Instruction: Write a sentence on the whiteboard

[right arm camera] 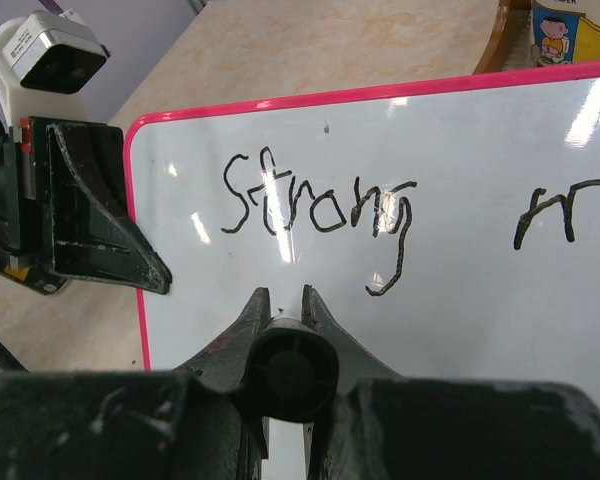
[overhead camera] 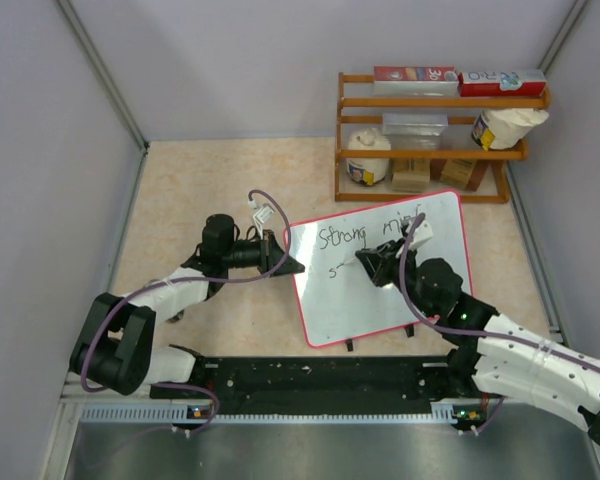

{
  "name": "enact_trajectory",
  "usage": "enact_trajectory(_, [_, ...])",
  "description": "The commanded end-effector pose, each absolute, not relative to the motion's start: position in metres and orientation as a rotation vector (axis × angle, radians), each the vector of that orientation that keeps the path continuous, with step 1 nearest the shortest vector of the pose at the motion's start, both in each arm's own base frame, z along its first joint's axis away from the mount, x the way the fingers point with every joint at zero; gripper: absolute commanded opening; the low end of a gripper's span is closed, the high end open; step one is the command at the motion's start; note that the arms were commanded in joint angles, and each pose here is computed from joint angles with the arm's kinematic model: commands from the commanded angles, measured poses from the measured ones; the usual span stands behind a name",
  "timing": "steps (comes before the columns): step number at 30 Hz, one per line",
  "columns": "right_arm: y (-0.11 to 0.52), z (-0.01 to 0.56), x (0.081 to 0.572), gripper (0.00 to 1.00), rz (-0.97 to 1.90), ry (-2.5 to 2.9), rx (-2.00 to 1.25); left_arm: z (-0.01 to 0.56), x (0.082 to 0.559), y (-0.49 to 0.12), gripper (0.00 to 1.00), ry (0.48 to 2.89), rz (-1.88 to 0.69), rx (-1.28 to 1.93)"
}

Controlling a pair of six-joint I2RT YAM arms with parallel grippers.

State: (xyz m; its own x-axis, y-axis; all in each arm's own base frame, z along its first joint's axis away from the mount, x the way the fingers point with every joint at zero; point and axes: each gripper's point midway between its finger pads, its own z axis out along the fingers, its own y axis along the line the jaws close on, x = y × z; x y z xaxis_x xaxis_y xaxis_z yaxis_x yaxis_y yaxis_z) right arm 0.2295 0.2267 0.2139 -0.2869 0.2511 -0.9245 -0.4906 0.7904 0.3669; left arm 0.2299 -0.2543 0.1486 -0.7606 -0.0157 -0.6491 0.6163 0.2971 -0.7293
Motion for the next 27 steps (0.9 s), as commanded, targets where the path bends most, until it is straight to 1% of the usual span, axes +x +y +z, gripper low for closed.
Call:
enact_trajectory(1, [0.224, 0.210, 0.226, 0.00, 0.723, 1.723, -0.197, 0.123, 0.246, -0.247, 0.00, 2.003, -1.293, 0.598])
enact_trajectory(9, [0.225, 0.194, 0.218, 0.00, 0.749, 1.763, -0.211, 0.121, 0.246, -0.247, 0.00, 2.009, -1.289, 0.596])
enact_trajectory(12, [0.225, 0.202, 0.217, 0.00, 0.770, 1.738, -0.196, 0.122, 0.246, -0.247, 0.00, 2.007, -1.293, 0.598])
enact_trajectory(21, [0.224, 0.251, 0.226, 0.00, 0.782, 1.614, -0.153, 0.123, 0.246, -0.246, 0.00, 2.010, -1.285, 0.599])
enact_trajectory(27, [0.230, 0.259, 0.231, 0.00, 0.790, 1.598, -0.152, 0.123, 0.246, -0.246, 0.00, 2.012, -1.285, 0.599])
